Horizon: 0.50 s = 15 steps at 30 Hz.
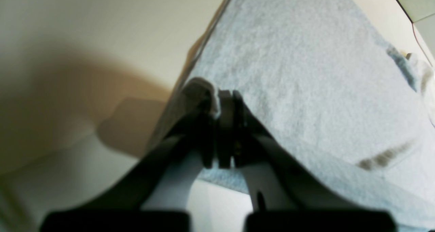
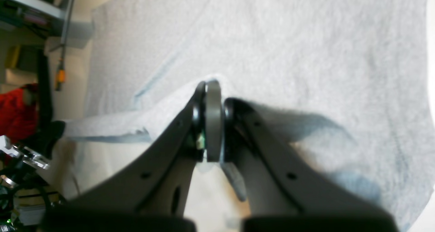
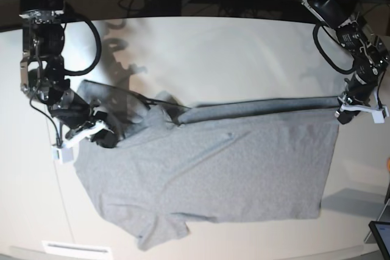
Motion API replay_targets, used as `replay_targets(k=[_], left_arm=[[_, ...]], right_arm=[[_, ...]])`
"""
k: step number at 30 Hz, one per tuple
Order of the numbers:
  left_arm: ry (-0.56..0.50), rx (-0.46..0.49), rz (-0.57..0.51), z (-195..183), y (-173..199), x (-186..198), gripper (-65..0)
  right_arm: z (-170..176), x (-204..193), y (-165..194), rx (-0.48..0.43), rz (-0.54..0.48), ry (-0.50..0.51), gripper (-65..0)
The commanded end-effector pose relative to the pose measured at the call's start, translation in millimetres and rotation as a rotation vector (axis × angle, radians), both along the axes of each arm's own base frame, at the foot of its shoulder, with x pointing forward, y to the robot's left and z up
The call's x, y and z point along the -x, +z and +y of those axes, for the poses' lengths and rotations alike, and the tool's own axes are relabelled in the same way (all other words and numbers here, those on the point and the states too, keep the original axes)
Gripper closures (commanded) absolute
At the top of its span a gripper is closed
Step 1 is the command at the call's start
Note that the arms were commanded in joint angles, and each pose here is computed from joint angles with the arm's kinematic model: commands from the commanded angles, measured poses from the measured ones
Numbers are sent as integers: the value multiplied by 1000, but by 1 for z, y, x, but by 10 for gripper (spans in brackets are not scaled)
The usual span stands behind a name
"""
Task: Fold the T-shirt properly
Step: 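Lift and fold the grasped shirt edge over the body with both grippers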
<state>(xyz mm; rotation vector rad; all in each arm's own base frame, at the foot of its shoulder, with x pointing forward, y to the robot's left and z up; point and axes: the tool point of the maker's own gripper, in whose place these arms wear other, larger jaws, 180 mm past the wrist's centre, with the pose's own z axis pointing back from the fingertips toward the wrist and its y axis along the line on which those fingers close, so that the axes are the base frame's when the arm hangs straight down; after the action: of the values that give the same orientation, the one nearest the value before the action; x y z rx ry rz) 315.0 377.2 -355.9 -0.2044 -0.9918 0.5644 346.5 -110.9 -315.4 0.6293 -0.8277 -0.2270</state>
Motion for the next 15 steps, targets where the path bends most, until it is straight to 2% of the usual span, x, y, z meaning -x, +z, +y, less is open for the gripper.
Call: replay_targets(k=[1,4,15], left_arm=[[9,-30,-51,9,19,-8,0],[9,-29,-53,8,19,-8,0],[21,4,-25,15,6,-8,0]], right_arm=[[-3,-10,15,24,-67,2,-1],[-2,-10,16,49,-87,23,-1],[-10,-10,-2,57,-40,9,-1]])
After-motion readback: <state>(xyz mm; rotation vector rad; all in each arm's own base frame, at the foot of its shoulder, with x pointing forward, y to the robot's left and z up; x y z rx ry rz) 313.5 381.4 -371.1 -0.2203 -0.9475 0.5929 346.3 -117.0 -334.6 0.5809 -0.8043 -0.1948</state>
